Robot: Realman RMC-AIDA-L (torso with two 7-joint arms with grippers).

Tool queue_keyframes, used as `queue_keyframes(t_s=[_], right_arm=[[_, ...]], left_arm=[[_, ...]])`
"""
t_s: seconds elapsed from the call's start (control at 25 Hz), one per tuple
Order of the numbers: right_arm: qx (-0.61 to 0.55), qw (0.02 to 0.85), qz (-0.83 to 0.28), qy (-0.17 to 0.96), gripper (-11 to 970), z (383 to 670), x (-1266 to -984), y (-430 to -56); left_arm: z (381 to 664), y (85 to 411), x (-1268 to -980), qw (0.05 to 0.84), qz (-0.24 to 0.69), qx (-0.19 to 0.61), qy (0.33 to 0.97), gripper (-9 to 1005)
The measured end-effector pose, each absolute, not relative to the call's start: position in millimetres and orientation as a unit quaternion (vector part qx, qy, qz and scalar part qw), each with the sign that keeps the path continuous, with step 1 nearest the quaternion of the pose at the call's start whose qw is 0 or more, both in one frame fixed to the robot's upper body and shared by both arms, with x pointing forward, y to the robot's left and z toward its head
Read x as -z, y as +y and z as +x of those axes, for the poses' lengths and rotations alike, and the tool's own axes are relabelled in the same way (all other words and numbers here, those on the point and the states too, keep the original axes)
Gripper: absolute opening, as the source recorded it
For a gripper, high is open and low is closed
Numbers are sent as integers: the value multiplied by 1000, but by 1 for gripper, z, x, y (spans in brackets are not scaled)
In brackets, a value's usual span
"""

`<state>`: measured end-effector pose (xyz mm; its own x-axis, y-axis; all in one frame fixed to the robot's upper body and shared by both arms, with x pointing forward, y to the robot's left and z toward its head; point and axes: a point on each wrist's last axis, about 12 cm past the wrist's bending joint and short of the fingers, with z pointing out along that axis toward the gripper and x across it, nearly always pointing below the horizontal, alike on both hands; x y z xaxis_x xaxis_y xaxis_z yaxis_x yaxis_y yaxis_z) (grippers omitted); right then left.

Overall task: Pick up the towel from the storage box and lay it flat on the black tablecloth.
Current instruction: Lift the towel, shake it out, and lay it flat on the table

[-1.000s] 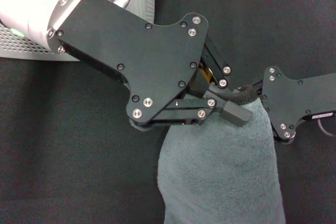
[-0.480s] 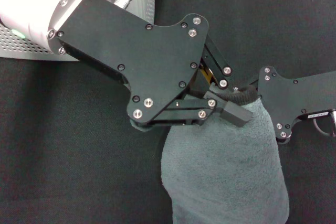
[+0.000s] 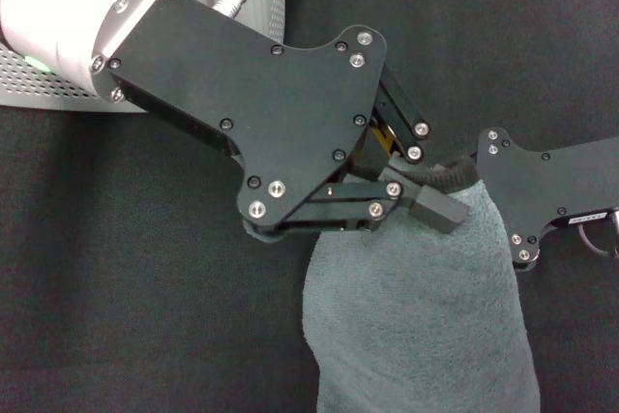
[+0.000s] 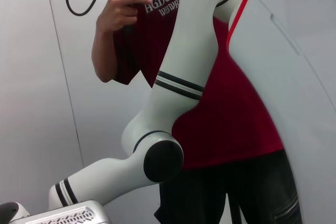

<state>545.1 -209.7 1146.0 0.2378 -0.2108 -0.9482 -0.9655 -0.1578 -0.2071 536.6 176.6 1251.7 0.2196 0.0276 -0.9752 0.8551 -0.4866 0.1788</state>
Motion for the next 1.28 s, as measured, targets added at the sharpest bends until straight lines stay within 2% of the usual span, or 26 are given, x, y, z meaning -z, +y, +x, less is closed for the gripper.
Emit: queue_keyframes(t_s=[0.8,1.0,1.28], right_arm=[[-404,503,-633,428,46,541,-1141,-211],[-398,529,-609,437,22,544,-1144,-219],[-395,572,-559,453,22,553,-1160,-233]], left_arm=[[537,176,-1244,389,666,544,330,2],[539,182,-1229,403,640,558,341,2],[539,192,-1191,422,602,558,385,2]])
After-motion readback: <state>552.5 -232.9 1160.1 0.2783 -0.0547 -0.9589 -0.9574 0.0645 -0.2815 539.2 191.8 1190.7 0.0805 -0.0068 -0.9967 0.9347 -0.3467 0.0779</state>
